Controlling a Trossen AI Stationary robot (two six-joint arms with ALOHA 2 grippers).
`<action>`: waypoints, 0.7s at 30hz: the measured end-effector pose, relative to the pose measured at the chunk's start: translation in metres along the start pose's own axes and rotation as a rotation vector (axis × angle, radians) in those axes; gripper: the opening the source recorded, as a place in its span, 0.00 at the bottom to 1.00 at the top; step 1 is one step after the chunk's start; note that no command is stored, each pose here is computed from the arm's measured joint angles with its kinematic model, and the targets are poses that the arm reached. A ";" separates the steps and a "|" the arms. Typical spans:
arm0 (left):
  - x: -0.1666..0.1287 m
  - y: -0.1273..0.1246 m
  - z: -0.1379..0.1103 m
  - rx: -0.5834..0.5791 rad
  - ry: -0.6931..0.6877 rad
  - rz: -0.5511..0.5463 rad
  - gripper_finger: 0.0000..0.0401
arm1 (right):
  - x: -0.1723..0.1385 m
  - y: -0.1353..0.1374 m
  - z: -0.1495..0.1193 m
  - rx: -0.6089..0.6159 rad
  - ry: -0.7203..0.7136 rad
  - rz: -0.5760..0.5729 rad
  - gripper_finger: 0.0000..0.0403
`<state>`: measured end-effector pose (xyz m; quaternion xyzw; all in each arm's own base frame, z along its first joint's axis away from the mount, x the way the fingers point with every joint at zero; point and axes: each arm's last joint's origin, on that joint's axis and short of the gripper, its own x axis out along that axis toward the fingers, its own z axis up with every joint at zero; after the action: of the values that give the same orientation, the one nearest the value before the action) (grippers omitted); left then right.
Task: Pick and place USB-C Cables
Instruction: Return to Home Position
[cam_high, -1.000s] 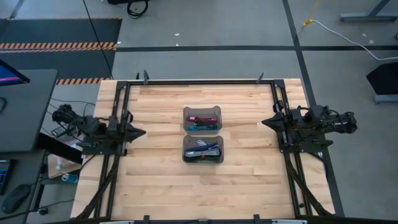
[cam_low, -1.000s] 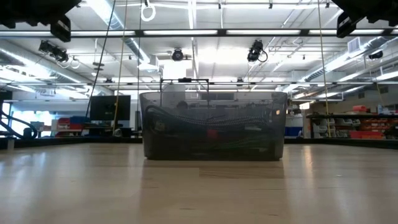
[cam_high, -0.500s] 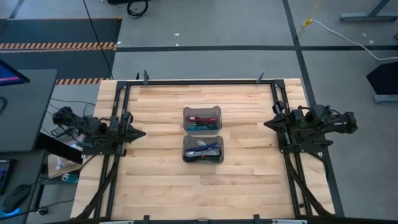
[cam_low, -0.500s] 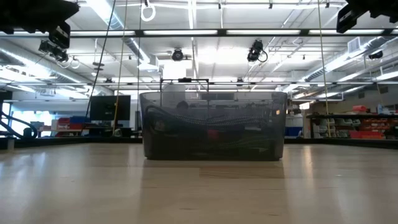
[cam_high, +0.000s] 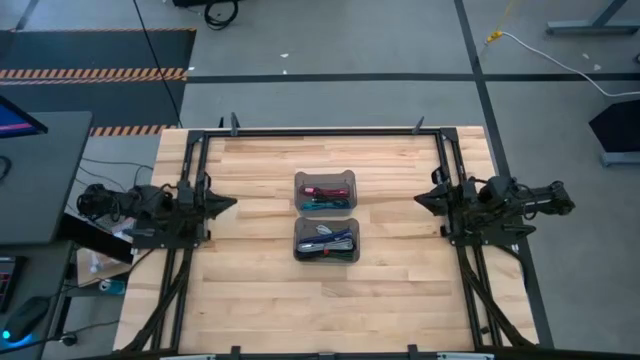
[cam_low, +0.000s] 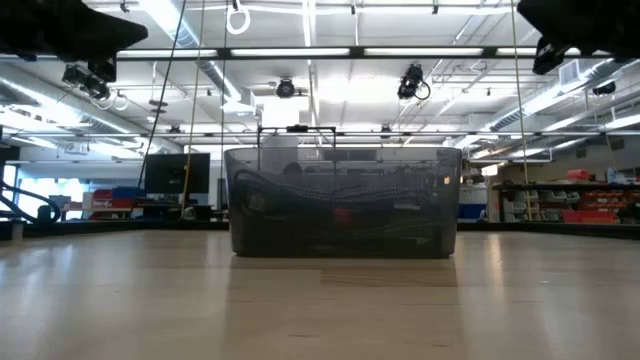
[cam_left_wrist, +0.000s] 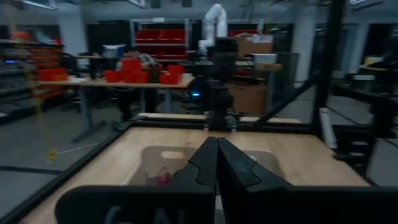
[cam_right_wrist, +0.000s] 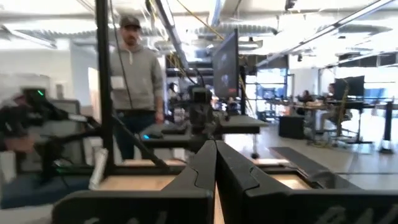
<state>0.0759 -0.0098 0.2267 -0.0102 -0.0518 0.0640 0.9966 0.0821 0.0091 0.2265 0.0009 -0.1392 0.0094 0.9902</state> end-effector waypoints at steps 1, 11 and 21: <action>0.000 0.001 0.000 0.005 0.000 0.020 0.02 | 0.000 0.000 -0.003 -0.009 0.004 -0.010 0.03; 0.003 0.012 -0.008 -0.007 0.075 0.096 0.02 | 0.001 -0.002 0.000 -0.073 -0.053 -0.033 0.04; 0.008 0.017 -0.018 -0.044 0.046 0.035 0.02 | 0.001 -0.002 -0.005 -0.024 -0.002 -0.027 0.04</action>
<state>0.0838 0.0081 0.2089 -0.0344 -0.0298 0.0799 0.9958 0.0843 0.0069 0.2215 -0.0091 -0.1401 -0.0057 0.9901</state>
